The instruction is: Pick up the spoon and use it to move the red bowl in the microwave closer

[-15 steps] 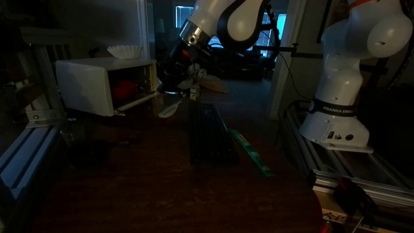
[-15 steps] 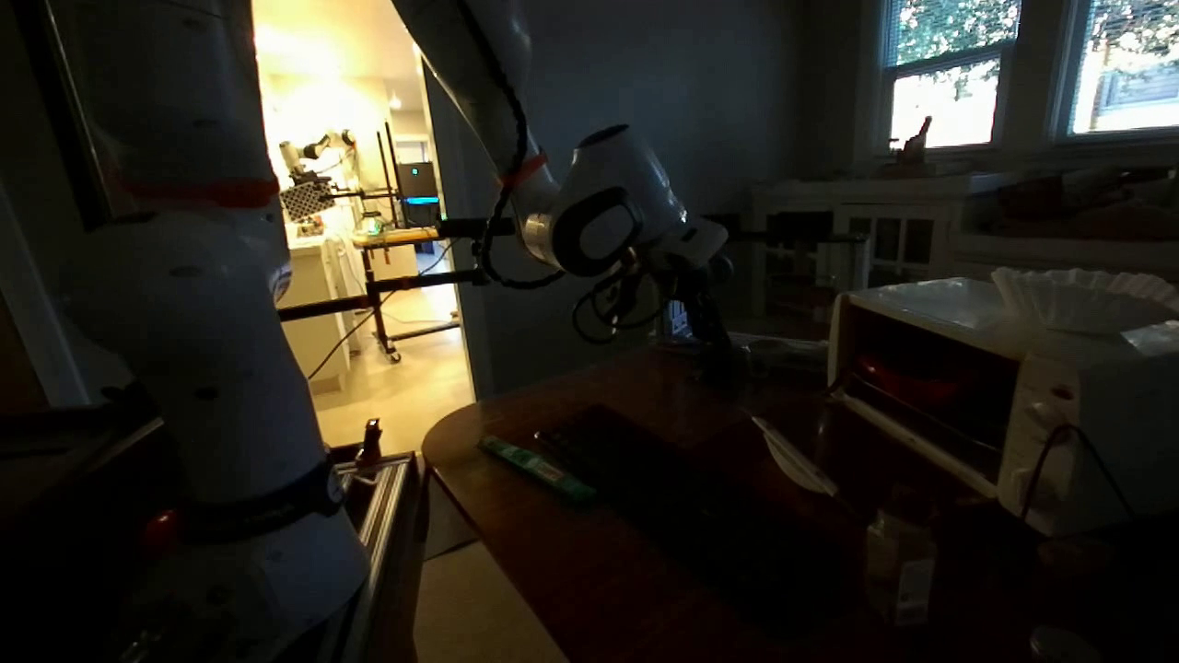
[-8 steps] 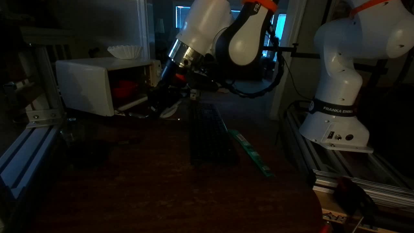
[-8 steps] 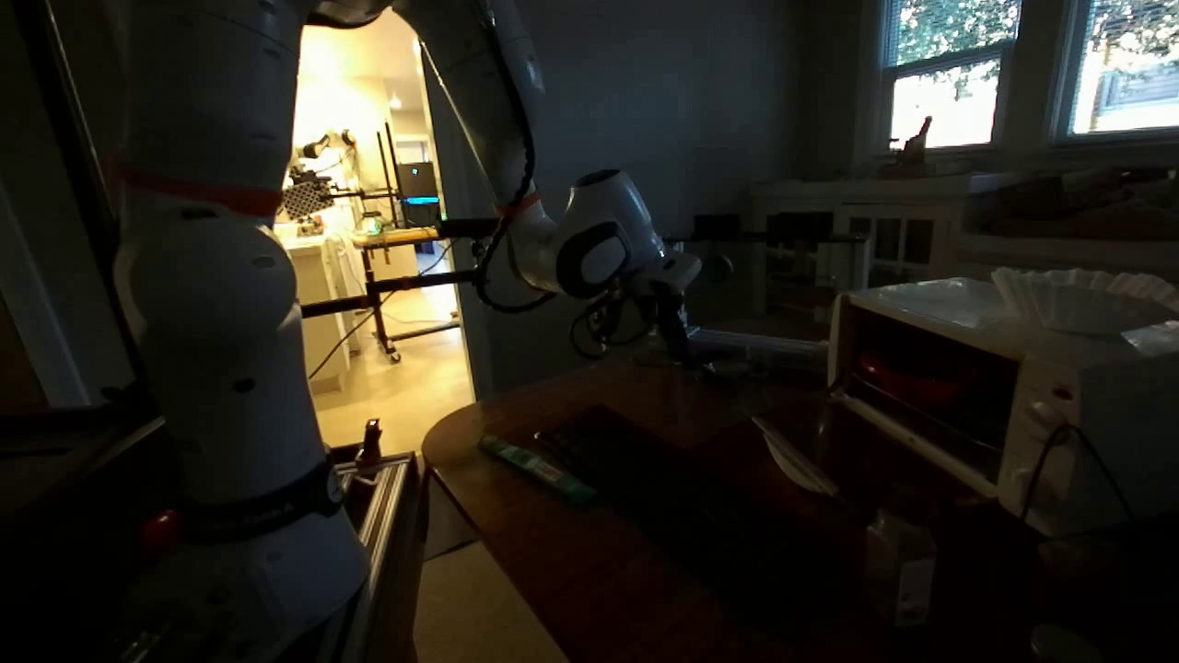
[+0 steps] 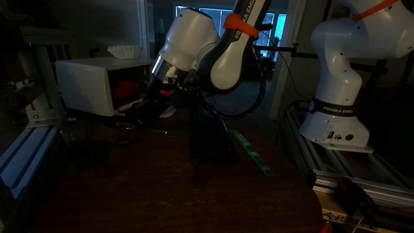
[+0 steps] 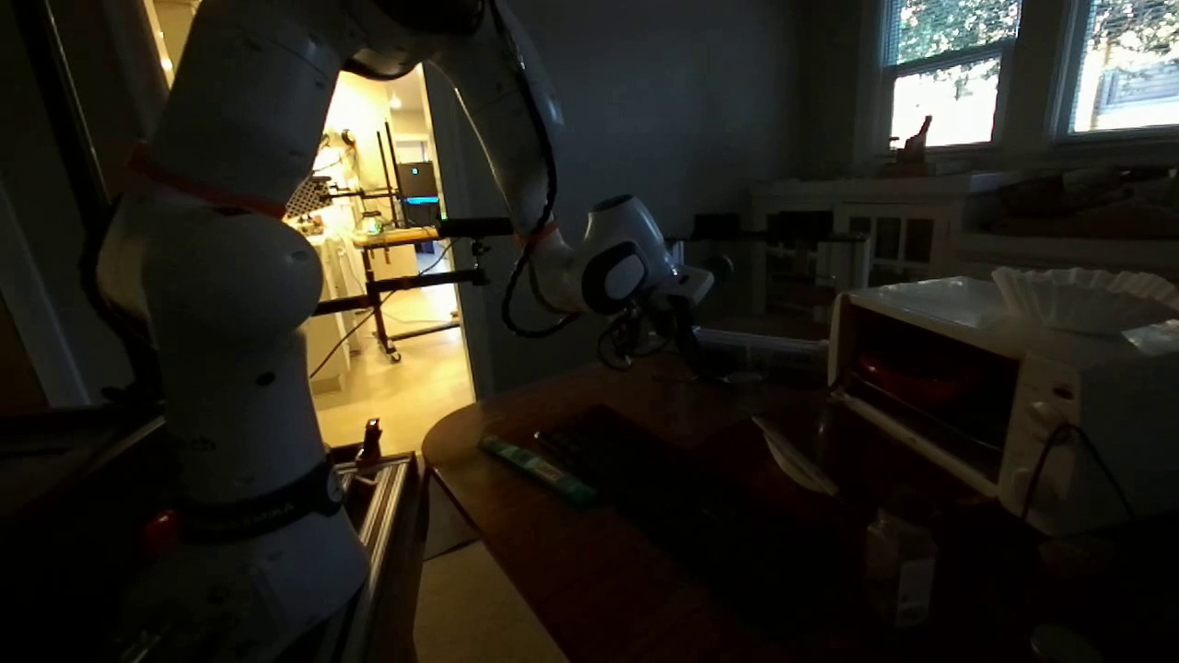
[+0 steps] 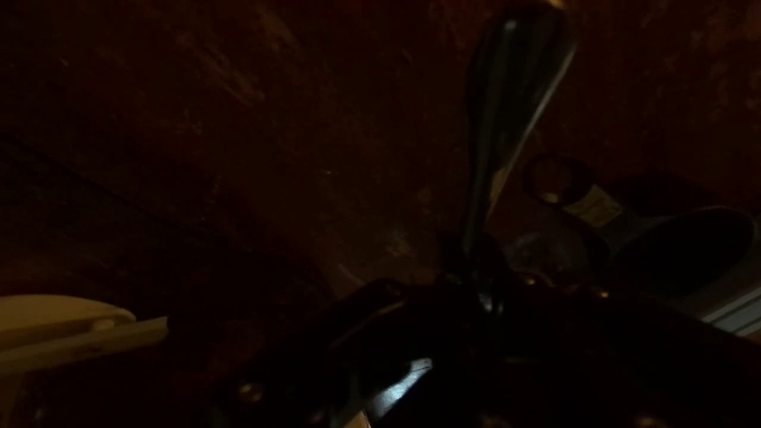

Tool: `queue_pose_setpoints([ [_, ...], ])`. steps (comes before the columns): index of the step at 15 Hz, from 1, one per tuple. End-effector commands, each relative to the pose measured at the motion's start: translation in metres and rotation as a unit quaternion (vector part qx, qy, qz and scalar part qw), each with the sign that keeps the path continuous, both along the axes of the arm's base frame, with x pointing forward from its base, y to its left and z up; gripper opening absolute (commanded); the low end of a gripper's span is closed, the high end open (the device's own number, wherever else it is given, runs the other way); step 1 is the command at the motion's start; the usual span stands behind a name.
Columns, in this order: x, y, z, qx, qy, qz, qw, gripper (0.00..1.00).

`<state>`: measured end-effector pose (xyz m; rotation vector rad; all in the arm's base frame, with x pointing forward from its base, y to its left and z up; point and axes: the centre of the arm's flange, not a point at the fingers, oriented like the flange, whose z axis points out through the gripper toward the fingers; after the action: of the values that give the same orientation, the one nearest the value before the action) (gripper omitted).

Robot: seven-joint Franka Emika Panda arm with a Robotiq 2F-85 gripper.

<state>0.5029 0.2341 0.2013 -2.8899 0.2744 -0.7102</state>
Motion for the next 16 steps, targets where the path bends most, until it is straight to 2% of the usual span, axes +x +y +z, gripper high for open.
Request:
queue_pose_setpoints([
  [1, 0.013, 0.011, -0.016, -0.018, -0.024, 0.003, 0.9996, 0.02],
  [5, 0.014, 0.013, -0.030, -0.037, -0.037, 0.014, 0.9985, 0.02],
  [11, 0.012, 0.017, -0.042, -0.040, -0.056, 0.014, 0.9976, 0.02],
  [12, 0.012, 0.017, -0.043, -0.042, -0.059, 0.014, 0.9973, 0.06],
  [13, 0.012, 0.017, -0.044, -0.043, -0.058, 0.014, 0.9973, 0.23],
  [14, 0.012, 0.017, -0.045, -0.043, -0.058, 0.013, 0.9973, 0.23],
  [16, 0.012, 0.017, -0.046, -0.044, -0.061, 0.013, 0.9971, 0.08],
])
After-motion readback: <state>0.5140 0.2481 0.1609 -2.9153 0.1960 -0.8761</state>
